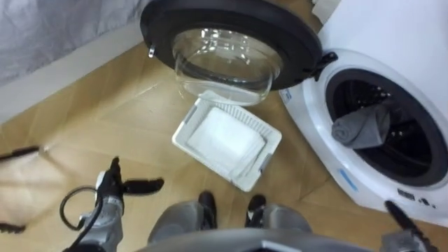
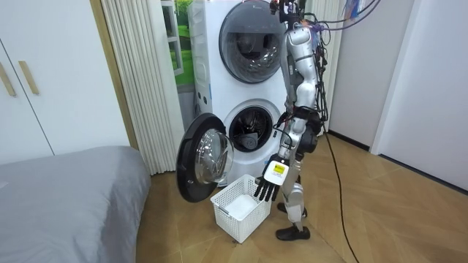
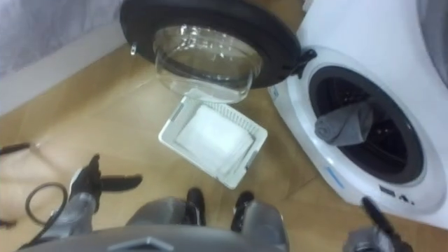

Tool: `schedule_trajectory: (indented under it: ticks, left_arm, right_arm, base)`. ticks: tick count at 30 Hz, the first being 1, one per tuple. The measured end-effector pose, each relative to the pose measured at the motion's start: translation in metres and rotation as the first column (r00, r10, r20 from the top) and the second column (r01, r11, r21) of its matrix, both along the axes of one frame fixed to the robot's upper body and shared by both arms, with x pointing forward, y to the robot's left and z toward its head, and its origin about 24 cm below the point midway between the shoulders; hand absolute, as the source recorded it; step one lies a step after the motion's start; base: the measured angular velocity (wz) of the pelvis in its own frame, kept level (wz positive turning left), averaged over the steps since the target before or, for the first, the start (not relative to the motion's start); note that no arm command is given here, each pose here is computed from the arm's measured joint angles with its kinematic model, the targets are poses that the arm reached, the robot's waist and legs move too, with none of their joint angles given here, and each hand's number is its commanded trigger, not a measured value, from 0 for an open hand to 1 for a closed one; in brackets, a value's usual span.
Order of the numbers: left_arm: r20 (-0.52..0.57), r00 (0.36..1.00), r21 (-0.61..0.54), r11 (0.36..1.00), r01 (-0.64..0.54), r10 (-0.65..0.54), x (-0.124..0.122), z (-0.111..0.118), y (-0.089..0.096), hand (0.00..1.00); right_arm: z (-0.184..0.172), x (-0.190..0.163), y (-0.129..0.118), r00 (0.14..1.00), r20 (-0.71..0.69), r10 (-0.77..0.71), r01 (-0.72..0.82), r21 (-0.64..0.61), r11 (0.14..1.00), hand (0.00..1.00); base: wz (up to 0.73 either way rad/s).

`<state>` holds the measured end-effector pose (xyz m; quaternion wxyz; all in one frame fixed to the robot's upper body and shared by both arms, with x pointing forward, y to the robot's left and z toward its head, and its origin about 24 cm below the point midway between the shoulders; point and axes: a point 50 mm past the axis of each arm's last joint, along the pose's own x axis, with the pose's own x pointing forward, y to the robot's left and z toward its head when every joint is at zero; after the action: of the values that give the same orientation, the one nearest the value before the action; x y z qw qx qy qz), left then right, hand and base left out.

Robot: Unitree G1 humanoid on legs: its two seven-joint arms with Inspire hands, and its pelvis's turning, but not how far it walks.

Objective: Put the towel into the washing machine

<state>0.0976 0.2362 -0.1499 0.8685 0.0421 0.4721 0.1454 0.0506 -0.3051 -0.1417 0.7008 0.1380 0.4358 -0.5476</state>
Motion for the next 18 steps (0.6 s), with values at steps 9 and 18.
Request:
schedule_trajectory:
  ticks: [9,18]
  left_arm:
    - [-0.161,0.986,-0.032,0.999,-0.041,0.035,-0.048,-0.01,0.007,0.0]
    - [-0.224,0.974,-0.038,0.999,-0.038,0.029,-0.065,-0.012,0.007,0.0]
  right_arm:
    - [-0.016,0.007,0.038,0.839,-0.024,0.544,-0.529,0.195,0.826,0.0]
    - [-0.025,-0.005,0.064,0.649,-0.027,0.76,-0.707,0.346,0.617,0.0]
  base:
    - [0.0]
    - [-0.01]
